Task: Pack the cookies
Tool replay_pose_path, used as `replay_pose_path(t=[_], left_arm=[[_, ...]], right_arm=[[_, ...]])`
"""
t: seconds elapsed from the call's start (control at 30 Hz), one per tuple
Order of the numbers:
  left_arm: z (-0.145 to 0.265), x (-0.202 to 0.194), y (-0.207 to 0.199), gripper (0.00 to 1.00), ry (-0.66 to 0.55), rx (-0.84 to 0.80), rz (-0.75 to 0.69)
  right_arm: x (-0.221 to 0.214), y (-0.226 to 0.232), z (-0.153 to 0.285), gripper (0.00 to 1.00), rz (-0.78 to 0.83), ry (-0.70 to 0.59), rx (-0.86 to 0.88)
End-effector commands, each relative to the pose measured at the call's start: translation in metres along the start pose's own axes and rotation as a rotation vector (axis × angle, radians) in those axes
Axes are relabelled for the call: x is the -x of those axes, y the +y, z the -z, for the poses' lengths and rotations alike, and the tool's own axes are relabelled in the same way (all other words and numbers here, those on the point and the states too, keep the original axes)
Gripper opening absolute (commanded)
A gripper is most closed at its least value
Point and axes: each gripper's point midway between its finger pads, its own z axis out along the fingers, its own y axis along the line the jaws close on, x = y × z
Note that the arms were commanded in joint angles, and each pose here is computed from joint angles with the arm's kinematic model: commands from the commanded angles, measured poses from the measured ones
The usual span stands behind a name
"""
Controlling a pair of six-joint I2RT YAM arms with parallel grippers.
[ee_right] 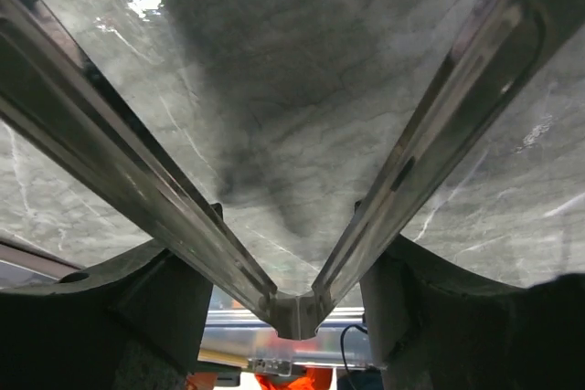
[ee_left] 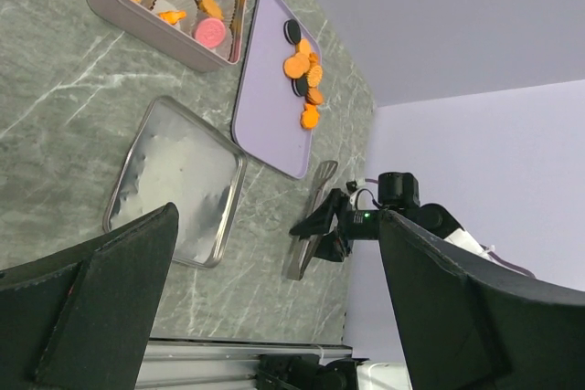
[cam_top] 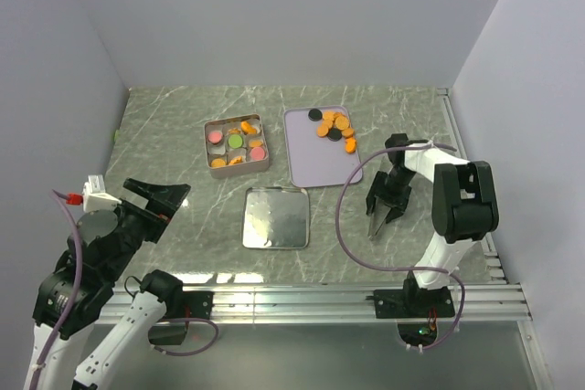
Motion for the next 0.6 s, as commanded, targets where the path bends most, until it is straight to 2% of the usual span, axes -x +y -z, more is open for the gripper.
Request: replay_pose_path(t=[0.0, 0.1, 0.17, 0.2, 0.23, 0.43, 0.57], left_arm=[[-0.002, -0.001, -0.007, 0.97, 0.005, -0.03, 0.016], [-0.004, -0.004, -0.007, 0.96, 0.018, -0.032, 0.017], [-0.007, -0.006, -0.007, 0.96, 0.025, -0.035, 0.018], [-0.008, -0.007, -0.008, 0.96, 0.03, -0.035, 0.02], [-0.01, -0.008, -0.008, 0.95, 0.038, -0.027, 0.016], [-0.021, -0.013, -0.008, 0.95, 0.071, 0.007, -0.025], [-0.032, -0.015, -0.011, 0.93, 0.082, 0.018, -0.055]], right_arm=[[0.004, 0.0, -0.009, 0.68, 0.013, -0.018, 0.01], [0.003, 0.004, -0.01, 0.73, 0.005, -0.007, 0.026], [0.003, 0.003, -0.008, 0.84, 0.002, -0.006, 0.021], [0.006, 0.005, -0.003, 0.87, 0.003, -0.021, 0.023], [0.008, 0.004, 0.001, 0.97, 0.004, -0.036, 0.014], [0.018, 0.008, 0.044, 0.98, 0.004, -0.136, 0.032], [0.023, 0.024, 0.103, 0.98, 0.014, -0.278, 0.116]])
